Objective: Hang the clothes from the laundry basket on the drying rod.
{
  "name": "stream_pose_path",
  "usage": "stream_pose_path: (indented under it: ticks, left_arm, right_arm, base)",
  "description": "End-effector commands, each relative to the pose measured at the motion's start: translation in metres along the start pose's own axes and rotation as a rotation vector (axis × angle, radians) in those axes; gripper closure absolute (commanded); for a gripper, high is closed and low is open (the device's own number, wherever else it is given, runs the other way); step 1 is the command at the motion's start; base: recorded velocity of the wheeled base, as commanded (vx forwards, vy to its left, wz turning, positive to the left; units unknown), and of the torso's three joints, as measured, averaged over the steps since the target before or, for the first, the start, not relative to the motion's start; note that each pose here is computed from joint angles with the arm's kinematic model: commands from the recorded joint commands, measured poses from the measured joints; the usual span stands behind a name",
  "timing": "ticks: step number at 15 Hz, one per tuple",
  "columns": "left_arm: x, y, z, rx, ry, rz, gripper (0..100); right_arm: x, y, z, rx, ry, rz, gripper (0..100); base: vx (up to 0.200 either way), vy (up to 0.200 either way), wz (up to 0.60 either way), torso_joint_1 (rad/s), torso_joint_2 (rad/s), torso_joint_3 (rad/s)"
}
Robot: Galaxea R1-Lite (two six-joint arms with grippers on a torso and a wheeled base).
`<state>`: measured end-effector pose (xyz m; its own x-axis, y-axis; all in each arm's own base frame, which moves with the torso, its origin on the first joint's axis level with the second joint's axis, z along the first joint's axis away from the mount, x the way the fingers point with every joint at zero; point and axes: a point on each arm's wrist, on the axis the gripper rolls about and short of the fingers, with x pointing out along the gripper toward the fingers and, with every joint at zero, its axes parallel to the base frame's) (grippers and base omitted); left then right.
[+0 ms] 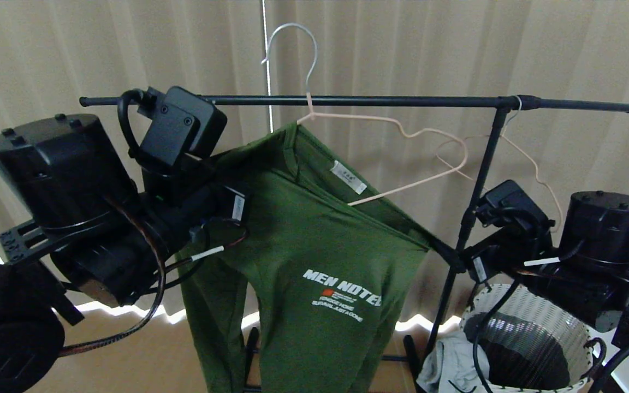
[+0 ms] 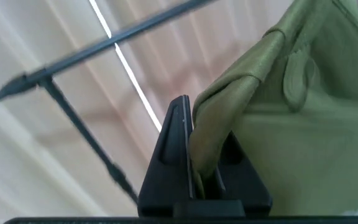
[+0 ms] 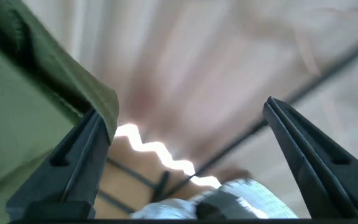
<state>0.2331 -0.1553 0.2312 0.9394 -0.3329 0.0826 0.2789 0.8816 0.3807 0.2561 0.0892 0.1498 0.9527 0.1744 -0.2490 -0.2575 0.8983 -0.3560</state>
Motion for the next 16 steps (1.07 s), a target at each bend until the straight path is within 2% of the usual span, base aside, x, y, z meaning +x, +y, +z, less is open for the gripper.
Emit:
stream_pose_path:
  ticks: [1,3,5,7,8,10,11,12,16]
  left_arm:
    - [-0.018,0.007,-0.008,0.007,0.024,0.011,100]
    - [-0.034,0.006,-0.021,0.030,0.066,-0.010,100]
    - [-0.042,0.006,-0.030,0.073,0.095,-0.016,100]
    - [-0.051,0.013,-0.047,0.197,0.161,-0.003,100]
    - [-0.051,0.013,-0.051,0.216,0.176,-0.008,100]
    - [-0.049,0.012,-0.052,0.217,0.182,-0.009,100]
    - [-0.045,0.010,-0.054,0.218,0.191,-0.012,100]
    - [-0.041,0.009,-0.053,0.210,0.189,-0.012,100]
    - [-0.026,0.009,-0.050,0.126,0.200,0.057,100]
  right_arm:
    - [0.001,-0.016,0.001,0.014,-0.004,-0.062,0]
    - [0.005,-0.028,0.011,0.027,-0.036,-0.105,0]
    - [0.007,-0.032,0.019,0.031,-0.065,-0.119,0]
    - [0.008,-0.034,0.028,0.035,-0.097,-0.128,0]
    - [0.005,-0.034,0.031,0.036,-0.111,-0.126,0]
    - [0.000,-0.029,0.037,0.033,-0.133,-0.107,0]
    - [-0.011,-0.013,0.049,0.022,-0.175,-0.044,0]
    - [-0.020,-0.003,0.052,0.011,-0.169,0.006,0]
    - [-0.044,0.028,0.069,-0.034,-0.203,0.153,0]
  base:
    - [0.000,0.000,0.00,0.000,0.00,0.000]
    - [0.000,0.000,0.00,0.000,0.00,0.000]
    - [0.000,0.000,0.00,0.000,0.00,0.000]
    - [0.000,0.000,0.00,0.000,0.00,0.000]
    - [0.000,0.000,0.00,0.000,0.00,0.000]
    - [0.000,0.000,0.00,0.000,0.00,0.000]
    - [0.000,0.000,0.00,0.000,0.00,0.000]
    - [0.000,0.000,0.00,0.000,0.00,0.000]
    - [0.000,0.000,0.00,0.000,0.00,0.000]
